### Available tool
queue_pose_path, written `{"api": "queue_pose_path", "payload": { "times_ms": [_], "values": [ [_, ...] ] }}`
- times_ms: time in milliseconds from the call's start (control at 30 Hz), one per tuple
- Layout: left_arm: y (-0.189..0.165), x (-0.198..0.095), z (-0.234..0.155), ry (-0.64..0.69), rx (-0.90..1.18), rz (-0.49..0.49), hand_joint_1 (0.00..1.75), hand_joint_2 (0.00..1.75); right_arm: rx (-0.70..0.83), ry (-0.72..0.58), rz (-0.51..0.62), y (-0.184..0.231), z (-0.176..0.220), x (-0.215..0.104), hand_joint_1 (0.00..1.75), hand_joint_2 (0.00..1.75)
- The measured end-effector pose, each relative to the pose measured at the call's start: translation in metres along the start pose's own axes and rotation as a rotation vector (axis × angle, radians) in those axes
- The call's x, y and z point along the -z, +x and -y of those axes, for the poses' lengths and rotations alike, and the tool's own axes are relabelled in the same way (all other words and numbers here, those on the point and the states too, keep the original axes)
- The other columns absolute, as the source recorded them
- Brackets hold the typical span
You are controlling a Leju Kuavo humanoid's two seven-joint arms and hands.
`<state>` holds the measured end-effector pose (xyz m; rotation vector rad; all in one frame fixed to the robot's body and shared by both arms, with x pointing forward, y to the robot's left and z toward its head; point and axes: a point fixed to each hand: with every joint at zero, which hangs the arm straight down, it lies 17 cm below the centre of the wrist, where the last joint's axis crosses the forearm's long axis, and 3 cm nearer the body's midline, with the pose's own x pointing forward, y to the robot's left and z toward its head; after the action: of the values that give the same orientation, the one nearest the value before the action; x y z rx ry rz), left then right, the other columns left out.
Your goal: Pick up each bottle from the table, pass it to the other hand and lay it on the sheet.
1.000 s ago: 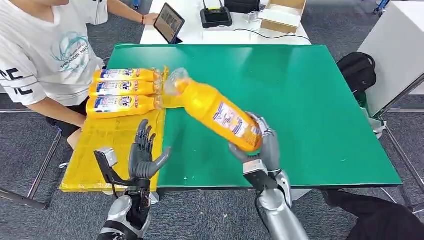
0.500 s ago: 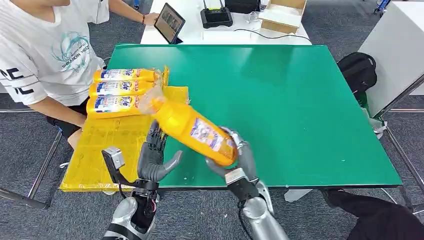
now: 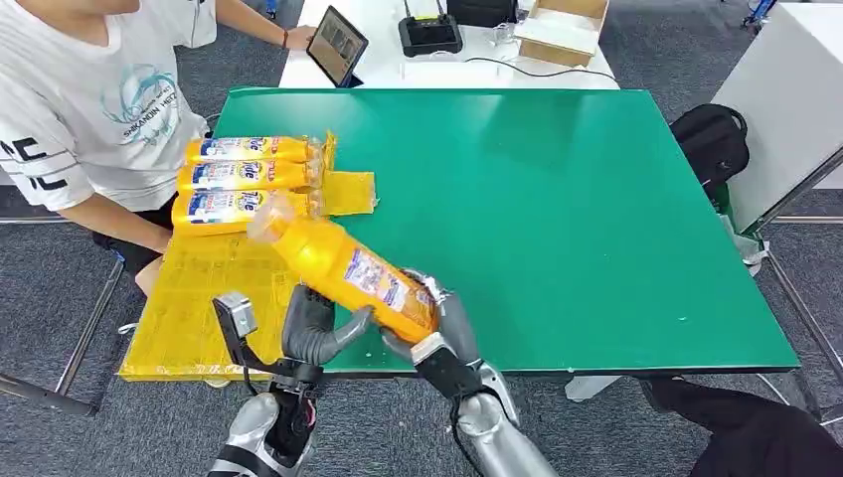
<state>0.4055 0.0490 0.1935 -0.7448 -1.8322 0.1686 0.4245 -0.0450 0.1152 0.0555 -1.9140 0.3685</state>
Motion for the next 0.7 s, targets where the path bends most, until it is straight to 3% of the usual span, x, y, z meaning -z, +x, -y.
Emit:
{"api": "queue_pose_path", "payload": {
  "times_ms": [700],
  "values": [
    [-0.010, -0.004, 0.000, -0.001, -0.026, -0.029, 0.00, 1.75, -0.020, 0.163, -0.078, -0.023, -0.056, -0.012, 1.75, 1.75]
  ]
}}
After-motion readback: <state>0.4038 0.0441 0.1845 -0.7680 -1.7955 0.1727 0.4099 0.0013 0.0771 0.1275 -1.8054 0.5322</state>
